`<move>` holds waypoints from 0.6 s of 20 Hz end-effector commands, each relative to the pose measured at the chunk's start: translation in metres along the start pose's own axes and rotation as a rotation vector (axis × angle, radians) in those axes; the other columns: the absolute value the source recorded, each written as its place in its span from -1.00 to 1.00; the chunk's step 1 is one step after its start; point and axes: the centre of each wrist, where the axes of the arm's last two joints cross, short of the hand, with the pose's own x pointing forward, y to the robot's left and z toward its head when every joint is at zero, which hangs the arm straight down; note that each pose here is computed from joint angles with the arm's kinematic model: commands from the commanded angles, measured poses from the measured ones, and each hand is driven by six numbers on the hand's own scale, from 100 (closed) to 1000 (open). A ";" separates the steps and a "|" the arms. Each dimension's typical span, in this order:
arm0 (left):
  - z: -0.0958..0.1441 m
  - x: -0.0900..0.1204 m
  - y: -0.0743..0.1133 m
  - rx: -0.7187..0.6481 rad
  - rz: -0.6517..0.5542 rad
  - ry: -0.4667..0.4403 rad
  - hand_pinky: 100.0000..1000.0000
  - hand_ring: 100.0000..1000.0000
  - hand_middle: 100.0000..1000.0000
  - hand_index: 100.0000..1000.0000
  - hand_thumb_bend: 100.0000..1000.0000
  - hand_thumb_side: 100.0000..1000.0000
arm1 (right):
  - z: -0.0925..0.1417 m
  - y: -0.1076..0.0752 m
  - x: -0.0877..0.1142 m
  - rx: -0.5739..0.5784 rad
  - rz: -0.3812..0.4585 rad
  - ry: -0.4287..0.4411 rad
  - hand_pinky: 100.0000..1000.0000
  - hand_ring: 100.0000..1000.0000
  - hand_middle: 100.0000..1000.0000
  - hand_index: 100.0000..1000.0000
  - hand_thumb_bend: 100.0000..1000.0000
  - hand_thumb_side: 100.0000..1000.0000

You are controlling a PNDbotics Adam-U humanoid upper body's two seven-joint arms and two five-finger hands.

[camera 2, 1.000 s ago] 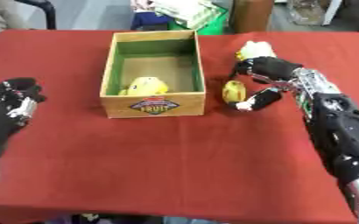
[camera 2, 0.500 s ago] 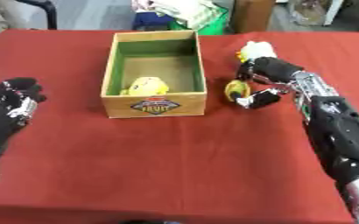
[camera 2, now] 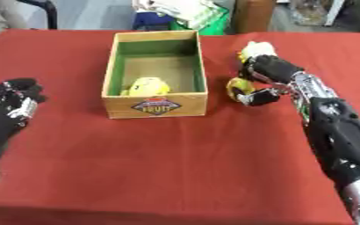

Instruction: Pick up objects on the table and place them in the box.

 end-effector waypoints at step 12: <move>-0.002 0.007 0.004 -0.004 -0.017 -0.023 0.55 0.17 0.12 0.38 -0.86 -0.74 | -0.054 -0.095 0.014 -0.243 -0.042 -0.124 -0.43 -0.06 -0.45 -0.33 -1.00 -0.40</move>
